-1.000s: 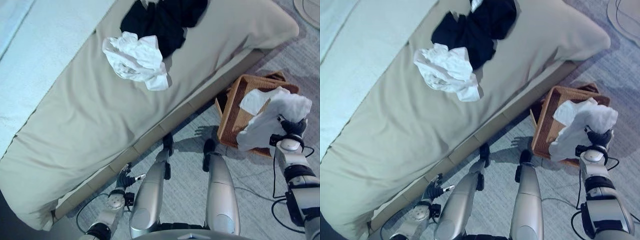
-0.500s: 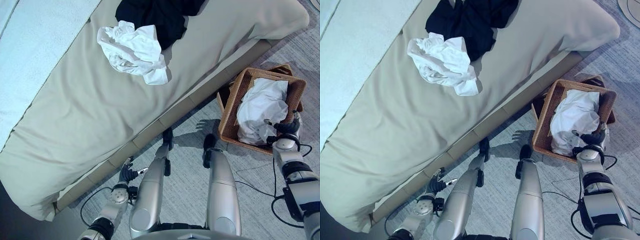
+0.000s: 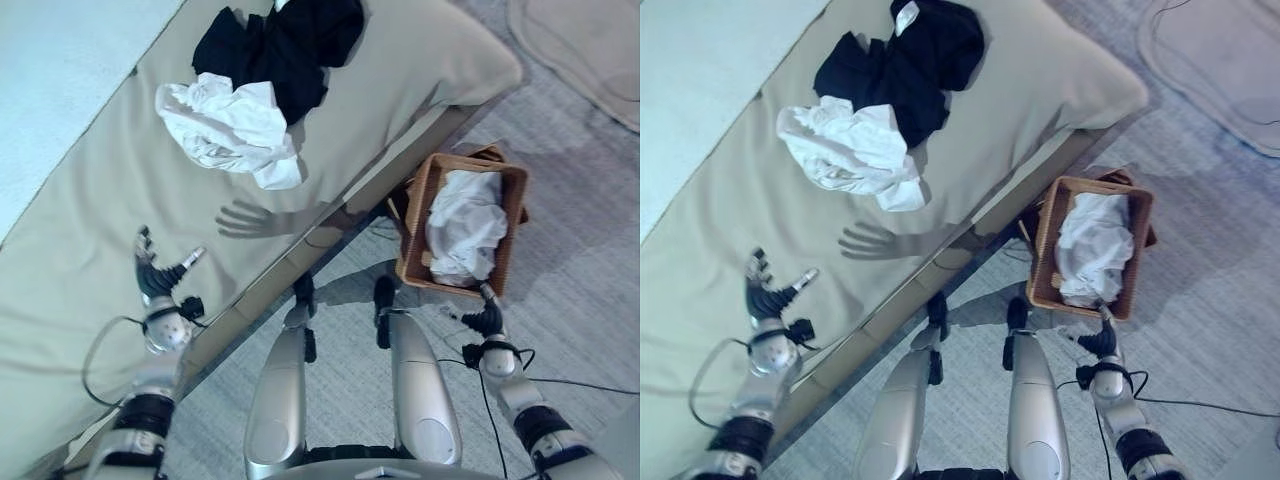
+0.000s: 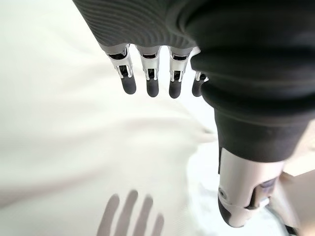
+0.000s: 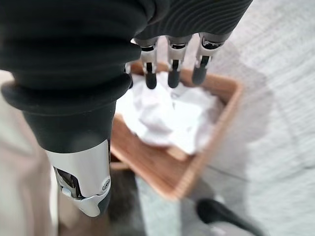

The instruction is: Pick up clothes into the bucket

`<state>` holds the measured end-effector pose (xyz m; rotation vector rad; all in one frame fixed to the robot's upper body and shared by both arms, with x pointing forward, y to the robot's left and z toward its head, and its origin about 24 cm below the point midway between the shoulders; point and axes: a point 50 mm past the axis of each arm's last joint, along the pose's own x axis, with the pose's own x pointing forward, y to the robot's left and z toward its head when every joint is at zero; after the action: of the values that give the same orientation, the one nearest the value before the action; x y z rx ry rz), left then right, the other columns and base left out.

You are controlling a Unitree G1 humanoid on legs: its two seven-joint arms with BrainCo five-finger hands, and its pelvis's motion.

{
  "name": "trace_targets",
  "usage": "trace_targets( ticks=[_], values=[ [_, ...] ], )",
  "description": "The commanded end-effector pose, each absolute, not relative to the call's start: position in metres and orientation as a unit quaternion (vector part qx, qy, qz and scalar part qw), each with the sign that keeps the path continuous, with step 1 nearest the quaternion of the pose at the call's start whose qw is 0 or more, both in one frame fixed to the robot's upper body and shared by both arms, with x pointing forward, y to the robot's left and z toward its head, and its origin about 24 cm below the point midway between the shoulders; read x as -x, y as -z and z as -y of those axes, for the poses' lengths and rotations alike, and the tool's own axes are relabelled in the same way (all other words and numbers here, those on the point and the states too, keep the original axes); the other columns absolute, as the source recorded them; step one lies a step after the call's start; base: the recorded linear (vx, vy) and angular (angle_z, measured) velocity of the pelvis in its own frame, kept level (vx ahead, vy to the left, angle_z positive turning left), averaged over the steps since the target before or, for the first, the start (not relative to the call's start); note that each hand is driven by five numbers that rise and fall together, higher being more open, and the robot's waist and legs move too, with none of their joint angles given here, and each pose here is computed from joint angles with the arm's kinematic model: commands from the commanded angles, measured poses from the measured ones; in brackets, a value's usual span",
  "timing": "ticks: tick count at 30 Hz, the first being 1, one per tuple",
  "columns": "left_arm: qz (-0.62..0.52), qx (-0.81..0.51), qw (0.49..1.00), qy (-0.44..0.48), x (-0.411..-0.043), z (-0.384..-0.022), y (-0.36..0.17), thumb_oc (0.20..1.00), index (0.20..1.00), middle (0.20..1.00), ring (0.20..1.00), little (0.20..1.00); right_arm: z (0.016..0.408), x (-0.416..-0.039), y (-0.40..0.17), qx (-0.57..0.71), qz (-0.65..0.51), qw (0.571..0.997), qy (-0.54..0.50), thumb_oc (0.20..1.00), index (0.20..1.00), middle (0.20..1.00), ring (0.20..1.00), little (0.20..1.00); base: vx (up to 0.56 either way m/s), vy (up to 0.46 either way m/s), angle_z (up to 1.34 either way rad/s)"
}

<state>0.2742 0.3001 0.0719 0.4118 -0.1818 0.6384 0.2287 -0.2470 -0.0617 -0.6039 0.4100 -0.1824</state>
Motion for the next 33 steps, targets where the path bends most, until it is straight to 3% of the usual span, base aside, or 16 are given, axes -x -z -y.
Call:
trace_targets(
  ticks=[1, 3, 11, 22, 32, 33],
  values=[
    [0.155, -0.279, 0.883, -0.343, -0.269, -0.324, -0.110, 1.000, 1.000, 1.000, 1.000, 1.000, 0.233, -0.219, 0.069, 0.354, -0.191, 0.915, 0.003, 1.000, 1.000, 1.000, 1.000, 1.000, 0.01, 0.098, -0.46],
    [0.174, -0.355, 0.852, -0.343, -0.276, -0.340, -0.139, 1.000, 1.000, 1.000, 1.000, 1.000, 0.223, -0.213, 0.078, 0.379, -0.204, 0.901, -0.051, 1.000, 1.000, 1.000, 1.000, 1.000, 0.00, 0.122, -0.37],
    [0.167, -0.508, 0.766, -0.358, -0.282, -0.375, -0.195, 1.000, 1.000, 1.000, 1.000, 1.000, 0.215, -0.213, 0.076, 0.372, -0.195, 0.905, -0.073, 1.000, 1.000, 1.000, 1.000, 1.000, 0.03, 0.135, -0.47],
    [0.136, -0.662, 0.642, -0.362, -0.295, -0.393, -0.261, 1.000, 1.000, 1.000, 1.000, 1.000, 0.208, -0.202, 0.069, 0.317, -0.171, 0.931, -0.065, 1.000, 1.000, 1.000, 1.000, 1.000, -0.01, 0.042, -0.18],
    [0.145, -0.675, 0.617, -0.377, -0.311, -0.385, -0.307, 1.000, 1.000, 1.000, 1.000, 1.000, 0.178, -0.212, 0.057, 0.252, -0.123, 0.956, -0.081, 1.000, 1.000, 1.000, 1.000, 1.000, 0.00, -0.046, -0.11],
    [0.137, -0.676, 0.624, -0.367, -0.316, -0.381, -0.311, 0.777, 0.777, 0.777, 0.777, 0.777, 0.170, -0.215, 0.054, 0.241, -0.112, 0.960, -0.088, 1.000, 1.000, 1.000, 1.000, 1.000, 0.04, -0.046, -0.01]
  ],
)
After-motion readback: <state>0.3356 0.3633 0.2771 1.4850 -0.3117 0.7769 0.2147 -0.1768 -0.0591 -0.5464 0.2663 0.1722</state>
